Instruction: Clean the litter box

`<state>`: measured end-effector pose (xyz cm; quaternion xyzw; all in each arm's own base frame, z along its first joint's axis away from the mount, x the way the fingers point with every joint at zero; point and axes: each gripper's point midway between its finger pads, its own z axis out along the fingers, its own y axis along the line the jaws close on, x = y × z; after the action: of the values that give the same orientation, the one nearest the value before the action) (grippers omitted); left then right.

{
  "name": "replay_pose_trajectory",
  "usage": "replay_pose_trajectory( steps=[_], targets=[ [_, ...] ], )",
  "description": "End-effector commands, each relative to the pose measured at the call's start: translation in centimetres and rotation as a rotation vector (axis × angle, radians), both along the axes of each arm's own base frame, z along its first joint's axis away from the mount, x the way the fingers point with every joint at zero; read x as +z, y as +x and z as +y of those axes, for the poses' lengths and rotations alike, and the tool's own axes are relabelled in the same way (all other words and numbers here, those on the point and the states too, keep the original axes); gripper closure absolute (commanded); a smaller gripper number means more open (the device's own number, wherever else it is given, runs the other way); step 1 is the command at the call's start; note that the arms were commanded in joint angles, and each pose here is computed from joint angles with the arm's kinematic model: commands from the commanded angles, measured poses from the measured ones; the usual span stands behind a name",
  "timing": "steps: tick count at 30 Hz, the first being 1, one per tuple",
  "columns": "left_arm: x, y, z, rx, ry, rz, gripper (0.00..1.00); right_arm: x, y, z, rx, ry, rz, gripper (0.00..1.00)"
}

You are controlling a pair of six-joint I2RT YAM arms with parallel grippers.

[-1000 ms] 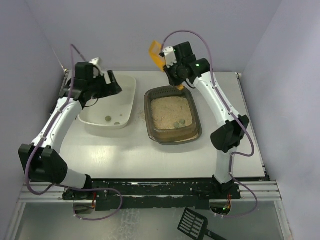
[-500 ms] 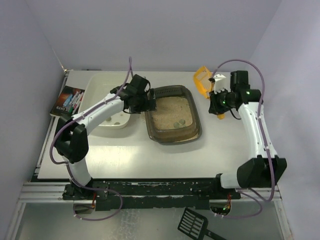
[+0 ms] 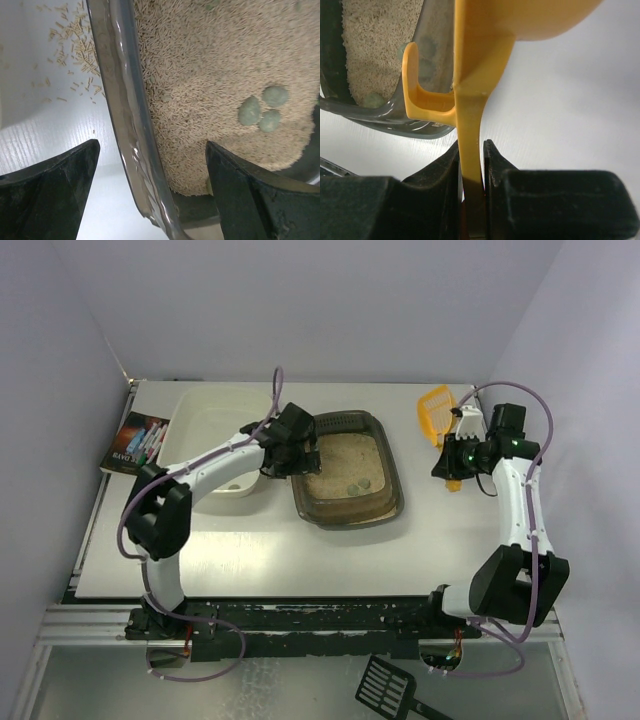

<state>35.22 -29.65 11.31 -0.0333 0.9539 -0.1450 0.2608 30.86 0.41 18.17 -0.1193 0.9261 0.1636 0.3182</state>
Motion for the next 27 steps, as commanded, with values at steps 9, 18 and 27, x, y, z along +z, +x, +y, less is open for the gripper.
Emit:
replay_pose_trajectory(
  steps=[9, 18, 27],
  targets=[
    [-2.3, 0.2, -2.1, -0.018, 0.069, 0.008, 0.28, 1.4, 1.3, -0.7, -0.019, 0.092, -0.077, 1.00],
    [-1.5, 0.1, -2.7, -0.050, 0.078, -0.015, 0.46, 0.2, 1.7, -1.3, -0.040, 0.095, -0.048, 1.00],
    [-0.5, -1.2, -3.9, -0.107, 0.071, -0.044, 0.45, 0.1, 2.0, -1.4, -0.044, 0.101, -0.033, 1.00]
  ],
)
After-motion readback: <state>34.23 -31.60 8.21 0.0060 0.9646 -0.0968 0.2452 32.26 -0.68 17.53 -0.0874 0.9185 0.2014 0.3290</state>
